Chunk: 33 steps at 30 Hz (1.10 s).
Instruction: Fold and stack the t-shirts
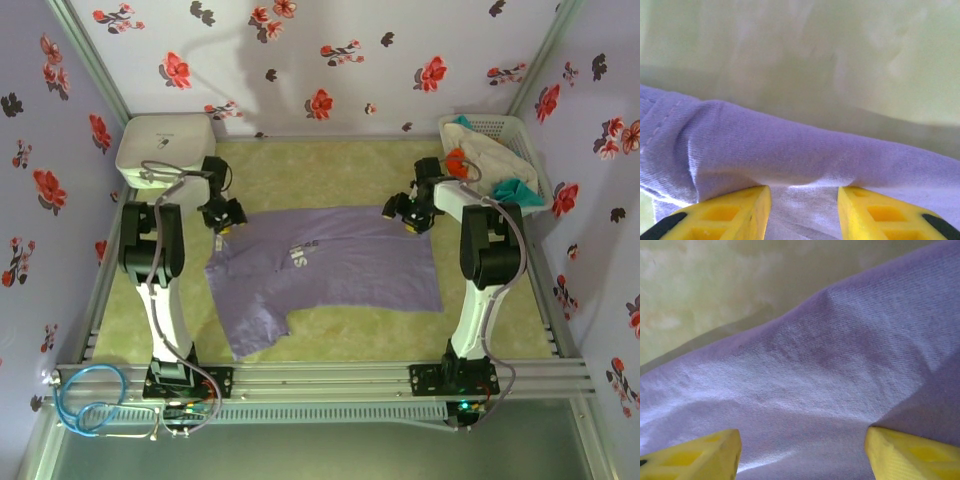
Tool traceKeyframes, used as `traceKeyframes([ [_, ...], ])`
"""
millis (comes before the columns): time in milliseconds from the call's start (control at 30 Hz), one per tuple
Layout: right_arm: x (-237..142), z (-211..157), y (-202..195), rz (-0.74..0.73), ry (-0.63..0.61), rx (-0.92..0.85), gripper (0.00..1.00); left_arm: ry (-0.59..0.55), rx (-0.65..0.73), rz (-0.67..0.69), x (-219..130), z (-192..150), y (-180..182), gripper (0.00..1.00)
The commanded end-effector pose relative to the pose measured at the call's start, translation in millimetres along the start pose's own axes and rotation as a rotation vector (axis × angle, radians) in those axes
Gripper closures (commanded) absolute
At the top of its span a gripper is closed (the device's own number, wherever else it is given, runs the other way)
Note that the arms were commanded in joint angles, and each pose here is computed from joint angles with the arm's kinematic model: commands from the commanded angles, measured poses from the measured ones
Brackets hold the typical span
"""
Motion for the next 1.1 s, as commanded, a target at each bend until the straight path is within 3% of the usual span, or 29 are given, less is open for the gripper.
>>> traceKeyframes([
  [0,20.3,9.9,-15.8,-0.052,0.003,0.016,0.32,0.045,0.023,0.035,24.7,8.4,9.2,0.6],
  [300,18.1,36.1,-5.9,-0.012,-0.027,0.013,0.32,-0.025,0.071,0.028,5.9,47.7,-0.1,0.59],
  [500,-9.5,29.5,8.2,0.067,-0.065,-0.015,0.3,-0.114,0.102,-0.018,-49.6,46.7,-9.3,0.53],
  [733,-56.7,0.6,18.0,0.132,-0.131,-0.049,0.25,-0.172,0.134,-0.05,-109.9,2.6,-19.6,0.51],
  [833,-71.8,-17.8,9.1,0.117,-0.143,-0.038,0.24,-0.14,0.142,-0.055,-118.1,-29.5,-18.8,0.51],
  [933,-80.3,-39.1,-4.8,0.089,-0.133,-0.004,0.14,-0.111,0.128,-0.076,-122.3,-64.8,-13.7,0.54],
  [1067,-86.8,-63.2,-23.8,0.061,-0.092,0.058,0.13,-0.072,0.072,-0.108,-126.9,-111.1,-1.3,0.54],
])
Point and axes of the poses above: each hand's point on the last joint's axis, 136 mm out from that joint toward the fingers, its own x axis out along the fingers, its own y axis along the line the jaws close on, z = x × y, the point moved 8 cm from there along -x, back along the fingers, and after that the axes turned 6 degrees about x, right-handed, at the moved point
